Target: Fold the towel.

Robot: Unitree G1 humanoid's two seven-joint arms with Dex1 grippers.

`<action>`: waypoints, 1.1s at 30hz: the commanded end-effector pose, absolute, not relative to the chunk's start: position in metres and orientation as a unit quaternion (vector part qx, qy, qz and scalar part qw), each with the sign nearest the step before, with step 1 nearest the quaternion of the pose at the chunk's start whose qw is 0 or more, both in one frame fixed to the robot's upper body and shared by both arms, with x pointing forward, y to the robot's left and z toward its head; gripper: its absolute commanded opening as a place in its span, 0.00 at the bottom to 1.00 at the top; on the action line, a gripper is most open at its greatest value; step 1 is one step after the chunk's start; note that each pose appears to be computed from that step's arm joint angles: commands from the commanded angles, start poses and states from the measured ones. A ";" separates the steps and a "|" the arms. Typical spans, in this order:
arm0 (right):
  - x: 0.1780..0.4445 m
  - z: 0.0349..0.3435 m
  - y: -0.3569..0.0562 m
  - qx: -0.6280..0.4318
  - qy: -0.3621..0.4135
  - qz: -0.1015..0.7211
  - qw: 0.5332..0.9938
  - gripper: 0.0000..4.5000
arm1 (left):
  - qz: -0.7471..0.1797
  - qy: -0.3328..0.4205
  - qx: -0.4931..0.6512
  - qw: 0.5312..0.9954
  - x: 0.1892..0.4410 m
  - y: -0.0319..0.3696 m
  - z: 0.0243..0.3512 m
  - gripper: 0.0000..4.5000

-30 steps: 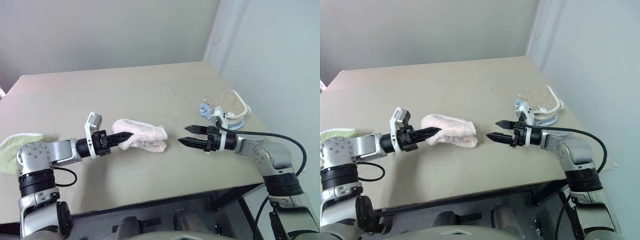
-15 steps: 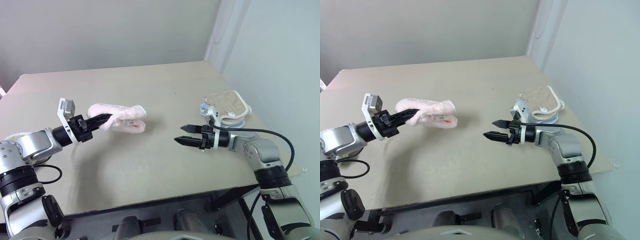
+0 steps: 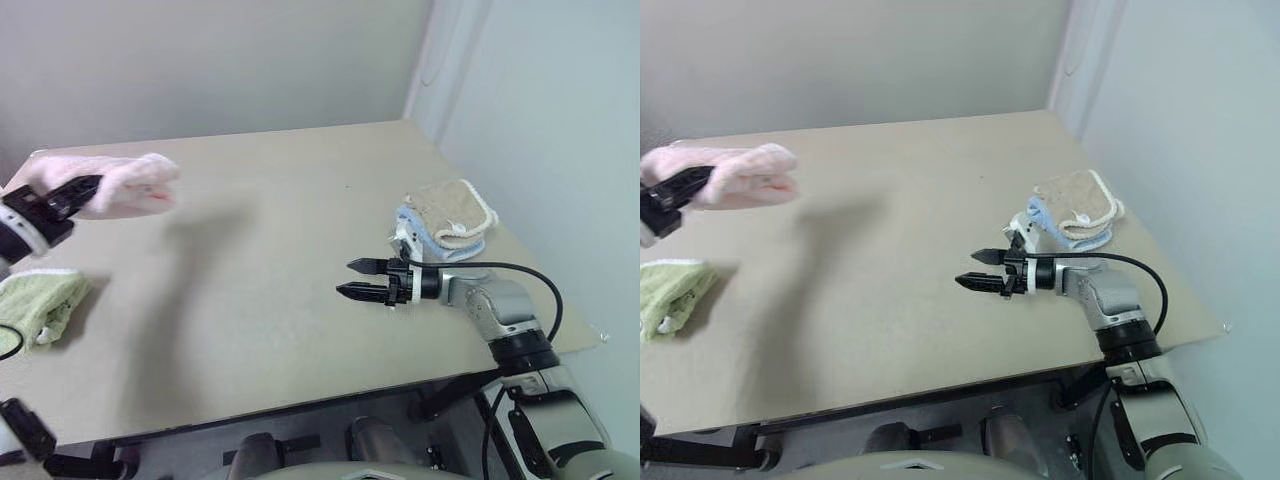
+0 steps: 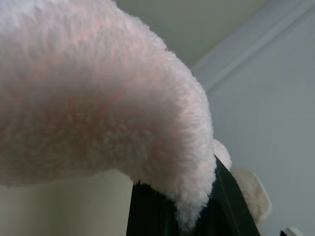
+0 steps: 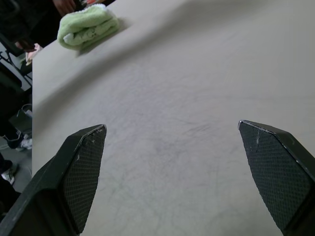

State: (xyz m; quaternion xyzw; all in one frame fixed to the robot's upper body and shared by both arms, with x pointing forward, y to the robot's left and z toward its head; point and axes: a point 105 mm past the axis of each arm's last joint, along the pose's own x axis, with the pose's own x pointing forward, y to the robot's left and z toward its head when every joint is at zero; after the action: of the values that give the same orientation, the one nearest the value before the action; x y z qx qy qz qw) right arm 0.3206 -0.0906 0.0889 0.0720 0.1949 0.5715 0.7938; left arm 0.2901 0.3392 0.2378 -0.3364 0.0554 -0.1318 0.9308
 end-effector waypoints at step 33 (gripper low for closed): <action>0.326 0.083 -0.076 0.035 0.180 0.598 0.781 1.00 | 0.045 -0.051 -0.206 0.976 0.190 0.460 0.189 0.01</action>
State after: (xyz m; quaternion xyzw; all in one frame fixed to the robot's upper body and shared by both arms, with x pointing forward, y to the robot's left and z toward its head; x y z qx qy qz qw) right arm 0.3212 -0.0755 0.0657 0.0415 0.2109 0.5969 0.7730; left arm 0.1900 0.4556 0.1713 -0.2396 -0.0265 0.0499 0.9692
